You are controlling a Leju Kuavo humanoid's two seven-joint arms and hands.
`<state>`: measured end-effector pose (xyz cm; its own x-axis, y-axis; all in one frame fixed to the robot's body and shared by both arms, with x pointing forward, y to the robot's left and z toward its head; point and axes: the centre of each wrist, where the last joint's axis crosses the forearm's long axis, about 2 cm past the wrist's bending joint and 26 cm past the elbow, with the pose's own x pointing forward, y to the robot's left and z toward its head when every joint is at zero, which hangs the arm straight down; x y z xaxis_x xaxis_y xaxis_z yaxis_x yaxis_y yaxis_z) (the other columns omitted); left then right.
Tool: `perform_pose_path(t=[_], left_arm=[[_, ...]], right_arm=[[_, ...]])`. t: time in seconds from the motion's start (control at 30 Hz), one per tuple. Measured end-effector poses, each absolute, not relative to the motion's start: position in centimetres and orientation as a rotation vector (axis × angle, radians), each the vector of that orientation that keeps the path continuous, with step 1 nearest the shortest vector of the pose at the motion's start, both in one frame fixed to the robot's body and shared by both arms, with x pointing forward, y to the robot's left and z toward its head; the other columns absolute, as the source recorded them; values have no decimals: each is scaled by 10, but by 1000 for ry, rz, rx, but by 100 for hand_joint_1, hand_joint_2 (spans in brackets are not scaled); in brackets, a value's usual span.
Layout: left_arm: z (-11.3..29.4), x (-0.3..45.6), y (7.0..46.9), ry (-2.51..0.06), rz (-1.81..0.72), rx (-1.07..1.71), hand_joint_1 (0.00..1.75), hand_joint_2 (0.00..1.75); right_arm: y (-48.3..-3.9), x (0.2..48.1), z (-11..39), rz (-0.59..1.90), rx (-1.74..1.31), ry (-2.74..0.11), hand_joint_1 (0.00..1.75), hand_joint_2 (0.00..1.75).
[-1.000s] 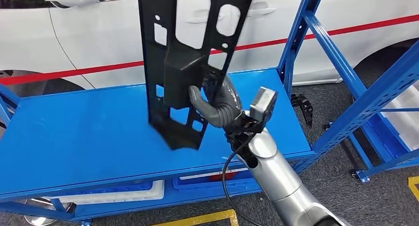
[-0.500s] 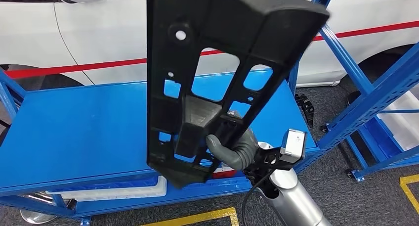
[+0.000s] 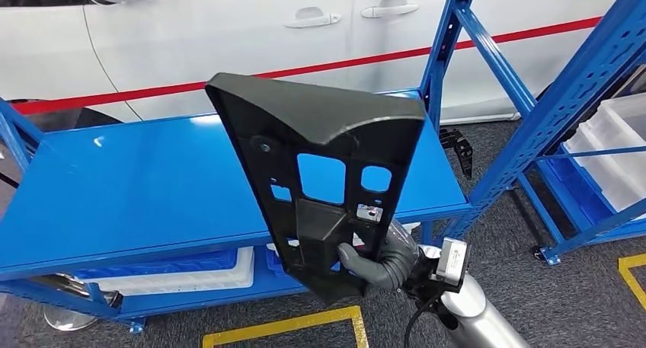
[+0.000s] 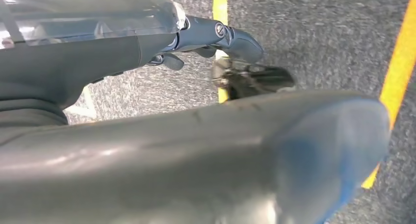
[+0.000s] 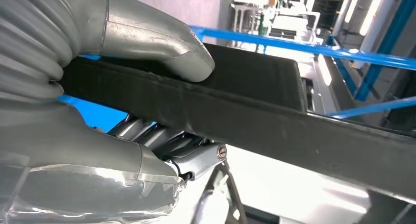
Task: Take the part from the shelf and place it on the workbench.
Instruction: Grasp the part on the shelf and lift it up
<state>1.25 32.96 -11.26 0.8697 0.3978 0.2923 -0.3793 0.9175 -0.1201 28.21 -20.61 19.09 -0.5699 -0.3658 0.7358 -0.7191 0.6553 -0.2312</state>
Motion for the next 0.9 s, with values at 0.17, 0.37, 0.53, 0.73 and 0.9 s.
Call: perform_pose_path(t=[0.17, 0.37, 0.53, 0.73, 0.9], left_arm=[[-112, 10, 338, -315, 412, -33, 0, 0], [-112, 9, 339, -316, 406, -40, 0, 0], [-112, 9, 339, -314, 400, -47, 0, 0], [-112, 11, 337, -318, 399, -52, 0, 0], [-112, 10, 336, -316, 399, -55, 0, 0]], right_arm=[[-210, 280, 187, 727, 826, -2180, 161, 175], [-209, 278, 185, 767, 857, -2162, 161, 175], [-207, 277, 184, 773, 895, -2155, 161, 175], [-203, 279, 189, 790, 936, -2155, 161, 175], [-199, 282, 191, 796, 952, -2158, 161, 175]])
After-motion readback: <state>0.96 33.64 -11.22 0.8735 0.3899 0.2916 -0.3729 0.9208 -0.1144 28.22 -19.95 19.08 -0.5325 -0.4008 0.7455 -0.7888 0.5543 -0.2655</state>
